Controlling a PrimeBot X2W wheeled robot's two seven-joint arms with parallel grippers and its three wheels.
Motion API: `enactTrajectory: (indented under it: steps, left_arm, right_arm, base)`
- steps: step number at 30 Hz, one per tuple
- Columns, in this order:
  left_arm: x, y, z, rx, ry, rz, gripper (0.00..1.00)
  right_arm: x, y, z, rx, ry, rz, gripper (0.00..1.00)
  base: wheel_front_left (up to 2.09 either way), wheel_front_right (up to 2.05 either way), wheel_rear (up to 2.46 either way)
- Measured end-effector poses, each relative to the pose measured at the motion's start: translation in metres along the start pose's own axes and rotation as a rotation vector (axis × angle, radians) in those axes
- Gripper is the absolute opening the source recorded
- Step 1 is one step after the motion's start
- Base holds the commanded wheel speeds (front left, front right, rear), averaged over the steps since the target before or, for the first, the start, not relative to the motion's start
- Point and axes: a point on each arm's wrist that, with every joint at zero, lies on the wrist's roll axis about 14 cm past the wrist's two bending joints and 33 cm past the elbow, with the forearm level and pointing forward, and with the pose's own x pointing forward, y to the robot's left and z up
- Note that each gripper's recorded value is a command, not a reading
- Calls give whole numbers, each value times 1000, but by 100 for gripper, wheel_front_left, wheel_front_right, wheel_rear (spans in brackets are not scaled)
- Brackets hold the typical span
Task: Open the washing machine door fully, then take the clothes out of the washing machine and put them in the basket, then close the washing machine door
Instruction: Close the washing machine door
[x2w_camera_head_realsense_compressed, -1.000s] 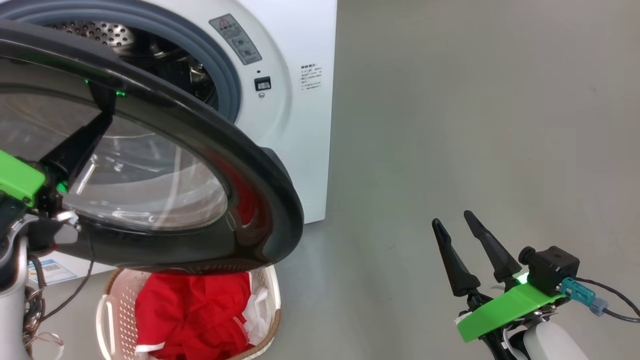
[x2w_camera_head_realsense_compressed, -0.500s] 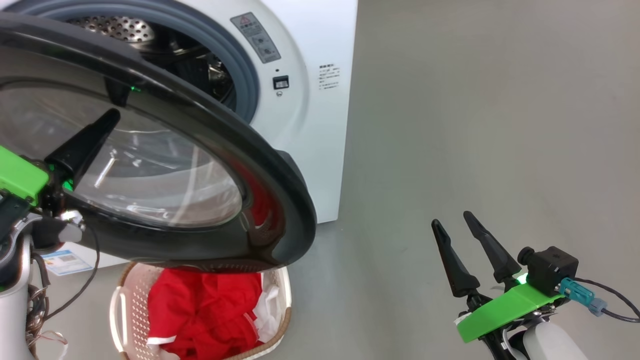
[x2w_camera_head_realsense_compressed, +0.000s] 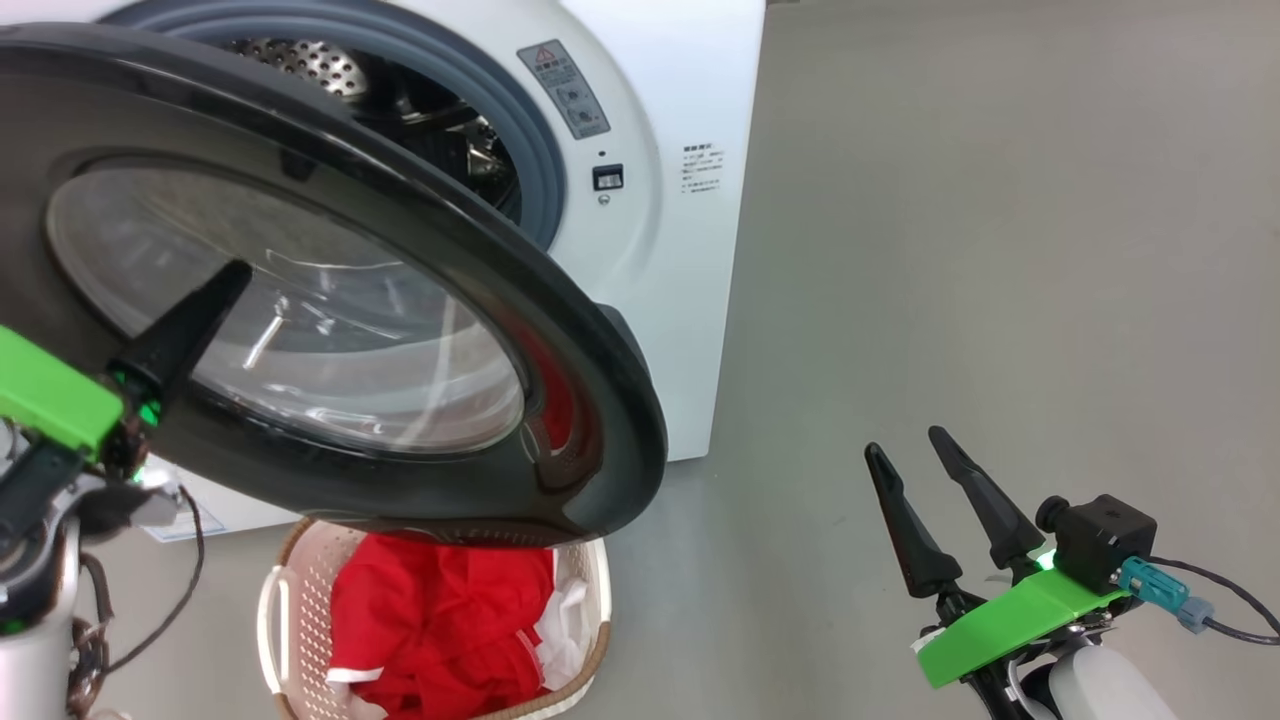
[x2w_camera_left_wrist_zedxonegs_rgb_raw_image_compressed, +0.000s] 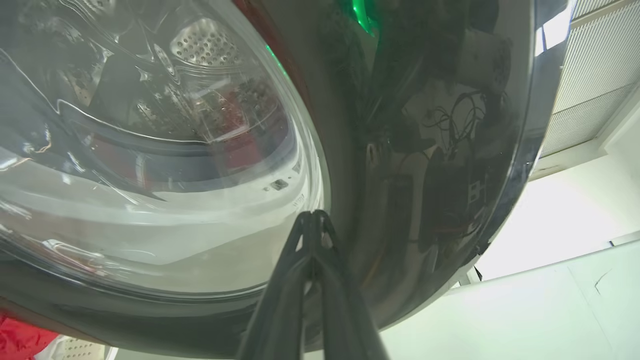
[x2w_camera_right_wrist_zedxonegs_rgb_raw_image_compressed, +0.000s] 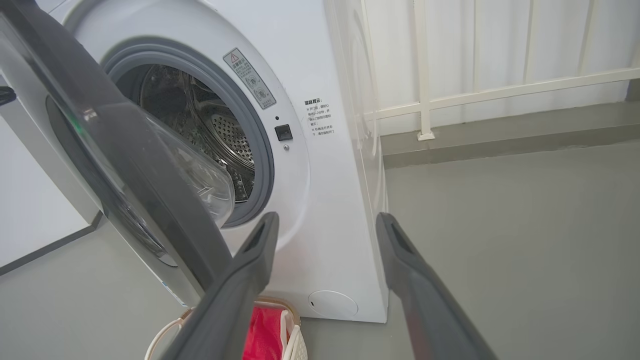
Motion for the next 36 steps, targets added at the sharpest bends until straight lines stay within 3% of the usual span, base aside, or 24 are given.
enactTrajectory:
  steps: [1,2,9,14,22,30,36]
  left_arm:
    - [-3,2,0,8,-6,9,98]
    - [-6,3,-1,12,-9,9,100]
    - [-27,17,0,95,-78,37,100]
    - [-43,41,5,199,-158,132,100]
    - [-58,61,-1,261,-270,187,100]
    - [-73,75,-2,441,-381,233,100]
    - [-82,88,-10,516,-445,273,100]
  right_arm:
    - [0,1,0,-1,0,4,100]
    - [1,2,1,-2,-1,7,100]
    - [3,10,2,-3,-5,34,100]
    - [5,13,2,-4,-4,47,100]
    - [7,15,-1,-2,4,52,100]
    - [9,14,-4,-3,11,54,100]
    - [11,16,-6,-5,16,62,100]
  base:
    - [0,0,0]
    - [0,0,0]
    - [0,0,0]
    - [0,0,0]
    - [0,0,0]
    - [0,0,0]
    - [0,0,0]
